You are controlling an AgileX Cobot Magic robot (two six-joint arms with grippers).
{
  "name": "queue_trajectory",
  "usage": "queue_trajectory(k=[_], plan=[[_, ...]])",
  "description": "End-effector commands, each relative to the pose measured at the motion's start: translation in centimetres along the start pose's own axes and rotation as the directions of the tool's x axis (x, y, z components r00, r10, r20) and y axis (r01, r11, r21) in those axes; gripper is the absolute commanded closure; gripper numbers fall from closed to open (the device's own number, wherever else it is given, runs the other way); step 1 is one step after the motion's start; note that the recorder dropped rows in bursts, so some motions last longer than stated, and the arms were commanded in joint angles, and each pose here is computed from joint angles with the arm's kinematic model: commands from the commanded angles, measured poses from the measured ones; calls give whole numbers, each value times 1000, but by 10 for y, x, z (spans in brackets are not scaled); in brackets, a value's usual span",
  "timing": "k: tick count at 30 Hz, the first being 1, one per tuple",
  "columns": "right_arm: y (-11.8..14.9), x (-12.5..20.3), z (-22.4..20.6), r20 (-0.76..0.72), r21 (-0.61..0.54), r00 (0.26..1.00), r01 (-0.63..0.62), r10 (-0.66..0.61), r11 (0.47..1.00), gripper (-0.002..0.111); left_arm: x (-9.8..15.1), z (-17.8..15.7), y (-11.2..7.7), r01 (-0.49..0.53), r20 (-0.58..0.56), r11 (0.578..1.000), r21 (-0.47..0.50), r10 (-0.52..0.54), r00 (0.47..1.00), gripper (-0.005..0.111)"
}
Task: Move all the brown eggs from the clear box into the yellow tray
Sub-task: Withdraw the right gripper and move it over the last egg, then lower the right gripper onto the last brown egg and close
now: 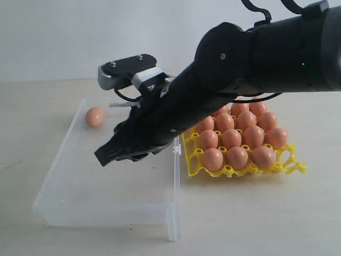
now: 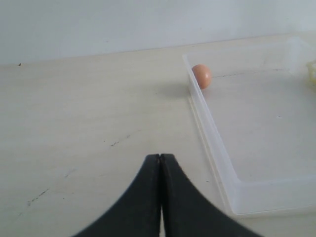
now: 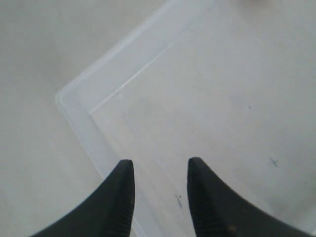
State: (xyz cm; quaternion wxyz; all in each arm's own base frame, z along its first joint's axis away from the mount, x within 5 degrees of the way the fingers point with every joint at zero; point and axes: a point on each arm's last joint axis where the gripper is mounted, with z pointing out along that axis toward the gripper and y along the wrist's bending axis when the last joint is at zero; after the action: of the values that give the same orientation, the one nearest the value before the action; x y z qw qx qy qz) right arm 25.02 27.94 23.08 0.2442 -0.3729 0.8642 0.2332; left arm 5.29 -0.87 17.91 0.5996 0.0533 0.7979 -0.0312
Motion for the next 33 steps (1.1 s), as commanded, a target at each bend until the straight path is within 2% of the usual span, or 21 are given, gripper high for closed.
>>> queue_trajectory(k=[1,6,9,14,17,21,25,33], plan=[[4,-21,5,33,54,999,-15,14,998,73,-2,-1,0,3,19,1000,-3,-3,1000,107],[-7,-48,29,11,73,1000,2,-3,997,73,-2,-1,0,3,19,1000,-3,-3,1000,107],[-12,-63,56,-67,50,998,-11,15,999,73,-2,-1,0,3,19,1000,-3,-3,1000,107],[-39,-87,108,-143,29,978,-150,153,988,69,-2,-1,0,3,19,1000,-3,-3,1000,107],[-55,-100,126,-99,23,955,-279,280,960,61,-2,-1,0,3,19,1000,-3,-3,1000,107],[-68,-106,143,-50,9,924,-378,378,926,54,-2,-1,0,3,19,1000,-3,-3,1000,107],[-80,-108,152,7,15,920,-391,391,920,54,-2,-1,0,3,19,1000,-3,-3,1000,107],[-104,-118,156,186,-10,840,-517,510,856,54,-2,-1,0,3,19,1000,-3,-3,1000,107]])
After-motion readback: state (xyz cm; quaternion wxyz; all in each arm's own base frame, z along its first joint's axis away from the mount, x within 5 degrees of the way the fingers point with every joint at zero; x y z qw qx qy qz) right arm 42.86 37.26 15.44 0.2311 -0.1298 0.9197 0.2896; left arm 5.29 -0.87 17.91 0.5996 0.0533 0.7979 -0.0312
